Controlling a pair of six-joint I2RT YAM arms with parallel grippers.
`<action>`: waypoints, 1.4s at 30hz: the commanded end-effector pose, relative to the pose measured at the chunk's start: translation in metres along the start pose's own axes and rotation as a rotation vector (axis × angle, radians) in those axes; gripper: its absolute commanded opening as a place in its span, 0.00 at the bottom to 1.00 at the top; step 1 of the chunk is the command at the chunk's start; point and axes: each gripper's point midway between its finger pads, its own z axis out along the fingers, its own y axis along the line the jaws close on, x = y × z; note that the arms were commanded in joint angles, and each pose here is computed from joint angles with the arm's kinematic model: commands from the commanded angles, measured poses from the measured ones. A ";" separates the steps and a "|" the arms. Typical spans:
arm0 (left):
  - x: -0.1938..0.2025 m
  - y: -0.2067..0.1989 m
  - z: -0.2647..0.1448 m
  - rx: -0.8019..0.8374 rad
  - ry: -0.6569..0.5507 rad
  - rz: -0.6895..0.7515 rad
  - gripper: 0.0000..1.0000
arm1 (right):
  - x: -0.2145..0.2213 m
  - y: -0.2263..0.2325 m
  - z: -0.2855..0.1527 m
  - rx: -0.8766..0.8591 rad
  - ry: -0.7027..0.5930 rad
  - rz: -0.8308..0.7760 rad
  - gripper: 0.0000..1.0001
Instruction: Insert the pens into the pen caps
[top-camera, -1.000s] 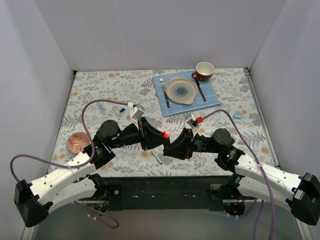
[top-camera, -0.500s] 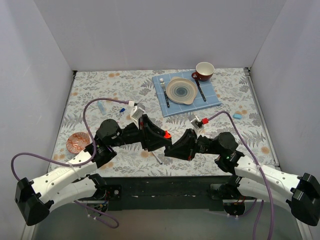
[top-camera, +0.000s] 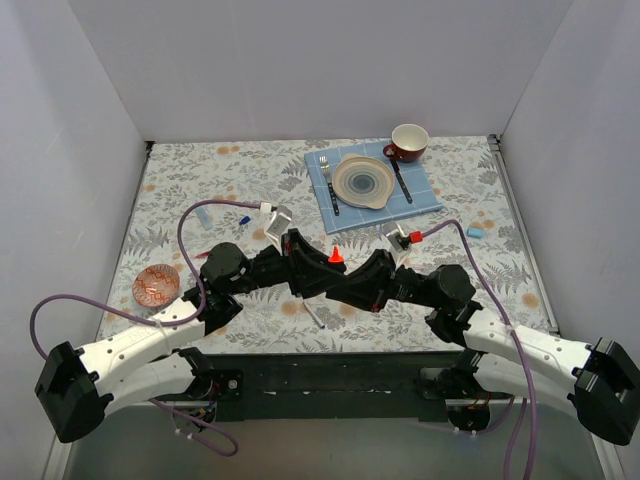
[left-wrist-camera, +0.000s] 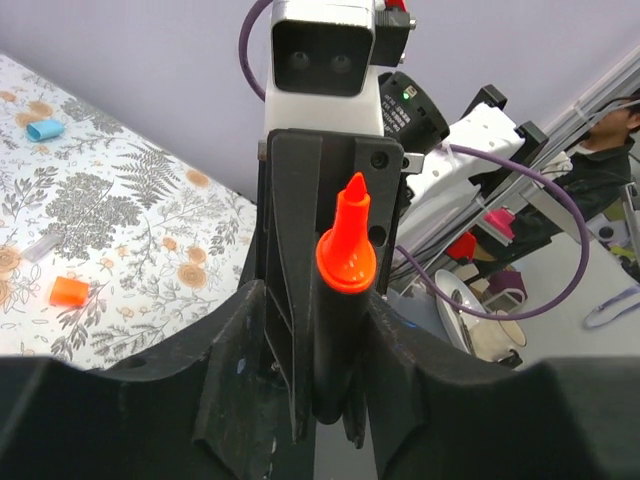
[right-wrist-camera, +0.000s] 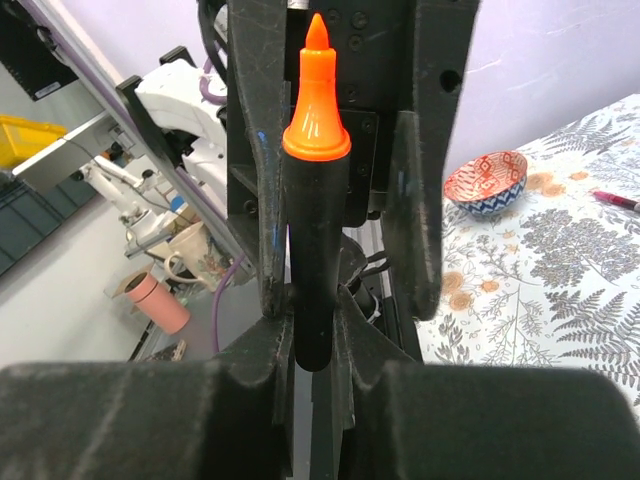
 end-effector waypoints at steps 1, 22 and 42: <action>-0.015 -0.002 0.002 0.003 -0.076 0.019 0.33 | -0.026 0.012 0.005 -0.035 -0.100 -0.065 0.01; 0.005 0.006 -0.008 -0.069 0.120 0.158 0.00 | -0.044 -0.002 -0.036 0.245 -0.148 -0.147 0.69; 0.016 -0.027 -0.011 0.107 0.203 0.133 0.00 | -0.051 0.006 0.008 0.091 -0.092 -0.128 0.45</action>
